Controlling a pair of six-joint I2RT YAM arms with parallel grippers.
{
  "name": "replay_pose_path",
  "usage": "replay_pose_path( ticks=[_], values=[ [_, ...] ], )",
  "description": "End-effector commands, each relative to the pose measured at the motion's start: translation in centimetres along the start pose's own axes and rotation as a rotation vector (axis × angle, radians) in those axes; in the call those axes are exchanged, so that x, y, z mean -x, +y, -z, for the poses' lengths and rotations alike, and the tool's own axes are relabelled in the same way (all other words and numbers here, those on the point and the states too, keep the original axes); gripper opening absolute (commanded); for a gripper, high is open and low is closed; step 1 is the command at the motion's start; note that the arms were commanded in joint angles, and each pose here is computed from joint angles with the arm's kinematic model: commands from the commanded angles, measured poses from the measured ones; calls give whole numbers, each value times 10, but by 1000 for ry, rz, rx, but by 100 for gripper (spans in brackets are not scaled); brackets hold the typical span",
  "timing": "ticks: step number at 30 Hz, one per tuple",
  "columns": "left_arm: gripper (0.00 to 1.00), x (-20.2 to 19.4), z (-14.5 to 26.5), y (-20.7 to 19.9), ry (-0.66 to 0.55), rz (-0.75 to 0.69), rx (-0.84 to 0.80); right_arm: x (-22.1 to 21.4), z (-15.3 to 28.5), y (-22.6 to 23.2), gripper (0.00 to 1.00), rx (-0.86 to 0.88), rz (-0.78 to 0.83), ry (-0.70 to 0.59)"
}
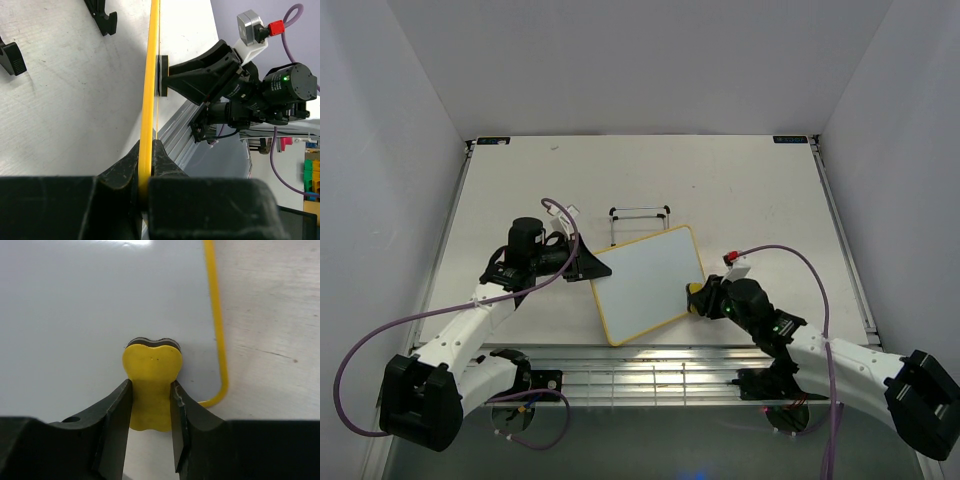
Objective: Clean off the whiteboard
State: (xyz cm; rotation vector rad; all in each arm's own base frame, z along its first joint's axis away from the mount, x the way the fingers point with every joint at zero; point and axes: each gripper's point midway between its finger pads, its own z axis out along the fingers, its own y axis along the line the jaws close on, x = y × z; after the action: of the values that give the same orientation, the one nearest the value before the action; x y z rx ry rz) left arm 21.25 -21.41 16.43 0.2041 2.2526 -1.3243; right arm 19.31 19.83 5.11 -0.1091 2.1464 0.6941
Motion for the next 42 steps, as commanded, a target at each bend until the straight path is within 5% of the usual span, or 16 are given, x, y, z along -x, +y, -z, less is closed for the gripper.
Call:
replay_pose_path(
  ticks=[1,7,12,21,28,35,42],
  values=[
    [0,-24,-1,8,87,8,32,-14,11,47,12,254,5,69],
    [0,-25,-1,2,91,-2,5,-6,25,76,12,424,58,49],
    [0,-23,2,-5,74,-26,-17,-9,12,40,12,250,46,66],
    [0,-17,12,-28,31,-109,-102,-23,12,-49,12,-13,-210,121],
    [0,-8,20,-45,-12,-170,-140,51,43,-52,11,-128,-101,-11],
    [0,29,34,-71,-144,-250,-121,135,89,-50,12,-284,32,-148],
    [0,105,44,-94,-246,-294,30,109,61,-66,18,-324,52,16]
  ],
)
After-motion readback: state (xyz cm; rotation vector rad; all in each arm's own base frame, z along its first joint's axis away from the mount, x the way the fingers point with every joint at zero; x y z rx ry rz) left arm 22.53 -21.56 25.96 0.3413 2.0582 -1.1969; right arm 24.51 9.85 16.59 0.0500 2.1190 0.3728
